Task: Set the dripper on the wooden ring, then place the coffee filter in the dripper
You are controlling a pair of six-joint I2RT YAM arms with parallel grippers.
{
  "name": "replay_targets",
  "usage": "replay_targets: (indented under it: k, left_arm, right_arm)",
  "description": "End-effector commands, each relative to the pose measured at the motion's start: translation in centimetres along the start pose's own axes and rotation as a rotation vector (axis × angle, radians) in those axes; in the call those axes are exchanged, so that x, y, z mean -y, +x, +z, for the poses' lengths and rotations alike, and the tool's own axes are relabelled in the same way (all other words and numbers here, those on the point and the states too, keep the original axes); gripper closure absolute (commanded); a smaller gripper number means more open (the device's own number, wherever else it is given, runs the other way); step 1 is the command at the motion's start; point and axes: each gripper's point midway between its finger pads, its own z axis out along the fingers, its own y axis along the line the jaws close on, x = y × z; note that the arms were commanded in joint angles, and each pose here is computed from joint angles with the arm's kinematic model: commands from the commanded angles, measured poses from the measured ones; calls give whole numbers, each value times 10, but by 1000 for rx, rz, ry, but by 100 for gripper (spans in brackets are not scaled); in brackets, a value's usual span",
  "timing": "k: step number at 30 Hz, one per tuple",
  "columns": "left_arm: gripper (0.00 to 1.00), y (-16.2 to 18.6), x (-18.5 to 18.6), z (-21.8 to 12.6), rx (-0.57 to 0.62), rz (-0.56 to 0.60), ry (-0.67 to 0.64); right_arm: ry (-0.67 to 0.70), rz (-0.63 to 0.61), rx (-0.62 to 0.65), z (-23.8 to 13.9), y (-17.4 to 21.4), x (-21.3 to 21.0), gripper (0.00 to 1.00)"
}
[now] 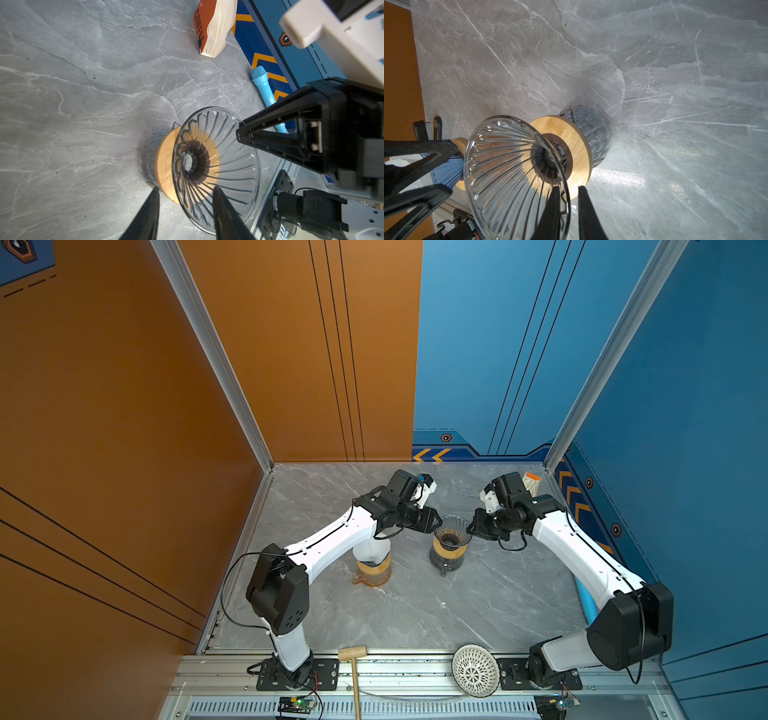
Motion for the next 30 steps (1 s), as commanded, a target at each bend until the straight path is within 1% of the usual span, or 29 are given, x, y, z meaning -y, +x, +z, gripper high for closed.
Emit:
replay_targets:
  k: [1,8,13,21,24,30]
  left_arm:
    - [59,-2,10,2,-14,3,36]
    - [65,2,9,9,-35,-1,48]
    - [68,5,9,15,-51,-11,56]
    - [79,7,8,16,-61,-13,70]
    - [79,8,8,17,-64,-15,73]
    - [82,14,3,22,-86,-36,73]
  right_arm:
    - [1,-8,56,-5,-4,-2,87]
    - [-2,-34,77,-6,-4,-5,92]
    - [0,-35,80,-4,-2,-6,94]
    - [1,-57,125,-7,-2,-7,98]
    - [2,-61,136,-5,0,-5,100]
    - [14,-34,121,1,5,0,100]
